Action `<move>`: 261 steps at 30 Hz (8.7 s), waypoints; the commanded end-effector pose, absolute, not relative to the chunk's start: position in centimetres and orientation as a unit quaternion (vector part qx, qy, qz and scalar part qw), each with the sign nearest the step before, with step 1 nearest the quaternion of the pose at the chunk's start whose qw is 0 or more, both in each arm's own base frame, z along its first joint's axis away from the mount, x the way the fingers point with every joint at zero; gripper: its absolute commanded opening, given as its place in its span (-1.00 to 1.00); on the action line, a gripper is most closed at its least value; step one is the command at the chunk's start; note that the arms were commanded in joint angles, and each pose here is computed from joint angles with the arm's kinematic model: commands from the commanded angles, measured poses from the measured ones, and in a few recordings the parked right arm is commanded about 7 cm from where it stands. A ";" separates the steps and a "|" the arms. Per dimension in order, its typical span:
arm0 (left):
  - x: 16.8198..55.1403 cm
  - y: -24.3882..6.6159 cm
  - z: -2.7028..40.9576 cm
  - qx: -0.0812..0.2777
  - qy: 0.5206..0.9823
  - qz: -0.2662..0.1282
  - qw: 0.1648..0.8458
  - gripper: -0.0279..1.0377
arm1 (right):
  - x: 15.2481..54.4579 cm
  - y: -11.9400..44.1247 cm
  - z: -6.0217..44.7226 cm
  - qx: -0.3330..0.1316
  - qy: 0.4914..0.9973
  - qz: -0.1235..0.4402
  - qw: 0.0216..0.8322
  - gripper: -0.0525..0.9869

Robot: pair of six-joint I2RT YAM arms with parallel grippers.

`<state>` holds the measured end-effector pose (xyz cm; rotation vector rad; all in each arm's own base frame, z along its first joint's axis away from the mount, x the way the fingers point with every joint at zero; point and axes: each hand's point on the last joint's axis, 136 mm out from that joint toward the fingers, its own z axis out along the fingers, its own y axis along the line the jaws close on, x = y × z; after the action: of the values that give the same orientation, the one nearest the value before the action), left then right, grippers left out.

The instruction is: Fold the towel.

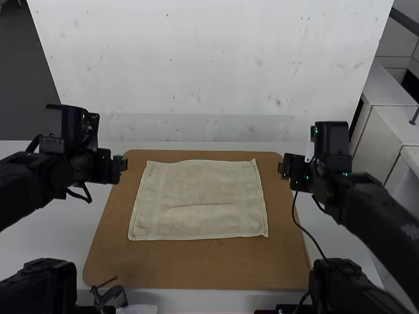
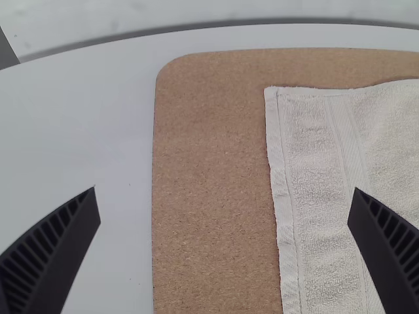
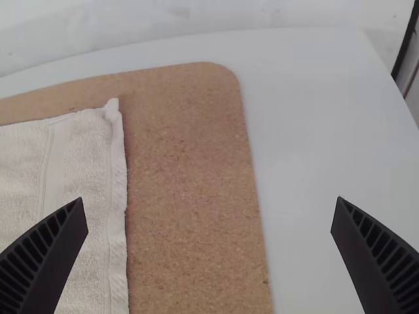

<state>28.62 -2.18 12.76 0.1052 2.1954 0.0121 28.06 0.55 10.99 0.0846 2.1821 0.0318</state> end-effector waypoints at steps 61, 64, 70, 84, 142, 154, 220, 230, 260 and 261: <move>44.1 -5.9 1.6 0.078 0.948 0.047 0.306 0.82 | 43.0 10.3 -5.2 -0.039 0.975 -0.015 0.220 -0.86; 44.3 -6.1 0.7 0.081 0.952 0.047 0.290 0.78 | 42.8 10.1 -5.4 -0.040 0.975 -0.017 0.219 -0.87; 44.3 -8.6 -1.0 0.104 0.959 -0.003 0.265 0.76 | 42.7 10.0 -5.6 -0.040 0.975 -0.018 0.219 -0.86; 43.3 -9.9 -4.0 0.096 0.974 -0.053 0.199 -0.91 | 42.4 9.3 -5.2 -0.038 0.973 -0.031 0.227 -0.86; 32.6 -9.6 8.6 0.105 0.943 -0.054 0.313 -0.91 | 34.1 11.4 6.5 -0.079 0.922 0.025 0.379 -0.86; 28.0 -10.3 9.2 0.136 0.946 -0.046 0.292 -0.91 | 30.7 10.6 6.7 -0.091 0.930 0.020 0.356 -0.87; 35.0 -5.1 12.7 0.038 0.943 0.015 0.331 0.95 | 31.2 9.0 1.2 -0.011 0.972 0.028 0.235 0.81; 34.5 -4.8 11.7 0.034 0.945 0.016 0.326 0.95 | 29.5 8.7 -3.3 0.008 0.990 -0.003 0.142 0.36; 34.3 -4.5 11.7 0.029 0.939 0.013 0.344 0.94 | 32.2 -9.7 2.0 0.120 0.966 -0.090 0.208 -0.85; 34.3 -4.5 11.7 0.029 0.938 0.013 0.344 0.94 | 32.2 -10.7 2.0 0.125 0.965 -0.095 0.208 -0.86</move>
<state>34.07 -4.75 10.69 0.0845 2.4727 0.0432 31.95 -7.46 1.28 0.3615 2.7062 -0.1756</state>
